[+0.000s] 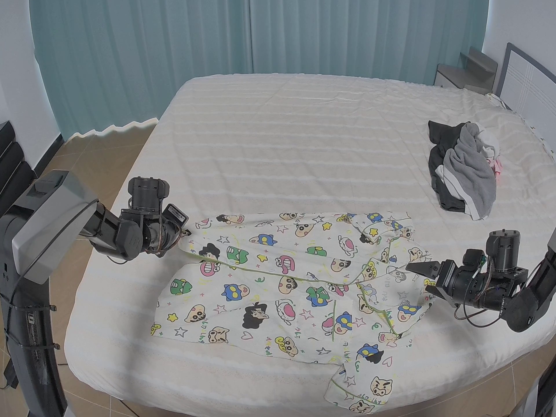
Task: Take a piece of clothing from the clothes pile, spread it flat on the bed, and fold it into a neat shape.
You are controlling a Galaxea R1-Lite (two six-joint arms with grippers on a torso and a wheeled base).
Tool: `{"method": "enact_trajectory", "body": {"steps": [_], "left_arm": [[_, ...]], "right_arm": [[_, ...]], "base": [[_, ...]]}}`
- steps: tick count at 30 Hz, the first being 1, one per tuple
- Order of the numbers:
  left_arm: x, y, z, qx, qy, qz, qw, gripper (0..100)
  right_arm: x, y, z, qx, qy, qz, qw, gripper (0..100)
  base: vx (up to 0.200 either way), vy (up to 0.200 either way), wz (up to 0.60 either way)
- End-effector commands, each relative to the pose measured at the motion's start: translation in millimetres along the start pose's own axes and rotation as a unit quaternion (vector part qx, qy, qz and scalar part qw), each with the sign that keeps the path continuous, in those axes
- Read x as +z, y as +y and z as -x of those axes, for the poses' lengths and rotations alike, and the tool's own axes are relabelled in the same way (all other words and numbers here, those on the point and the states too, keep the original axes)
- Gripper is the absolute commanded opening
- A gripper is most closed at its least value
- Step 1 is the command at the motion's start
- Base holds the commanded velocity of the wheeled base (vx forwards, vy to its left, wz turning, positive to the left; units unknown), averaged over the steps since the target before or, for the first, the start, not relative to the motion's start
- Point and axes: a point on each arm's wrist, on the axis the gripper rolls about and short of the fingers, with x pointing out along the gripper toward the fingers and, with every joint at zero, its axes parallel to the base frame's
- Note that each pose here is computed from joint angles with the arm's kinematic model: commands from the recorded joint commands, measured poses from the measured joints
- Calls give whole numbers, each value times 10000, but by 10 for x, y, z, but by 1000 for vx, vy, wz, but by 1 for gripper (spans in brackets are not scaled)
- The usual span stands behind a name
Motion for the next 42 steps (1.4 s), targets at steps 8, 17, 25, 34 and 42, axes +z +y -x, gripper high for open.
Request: {"method": "enact_trajectory", "body": {"steps": [8, 17, 25, 34, 42], "left_arm": [[7, -39, 70, -317, -62, -157, 9994, 100], [95, 4, -69, -507, 159, -84, 9986, 100], [329, -68, -275, -789, 784, 24, 9938, 100], [304, 101, -432, -364, 1091, 109, 9933, 100], [382, 151, -437, -528, 1328, 367, 9891, 100]], "right_arm": [[6, 12, 9, 17, -23, 12, 10000, 100], [7, 13, 9, 22, -29, 15, 10000, 100], [-47, 33, 12, 17, 17, 56, 10000, 100], [-109, 79, -11, 36, 0, 140, 9999, 100], [-123, 79, -22, 40, 38, 143, 9999, 100]], "base": [[0, 0, 0], [0, 0, 0], [0, 0, 0], [0, 0, 0], [0, 0, 0]]}}
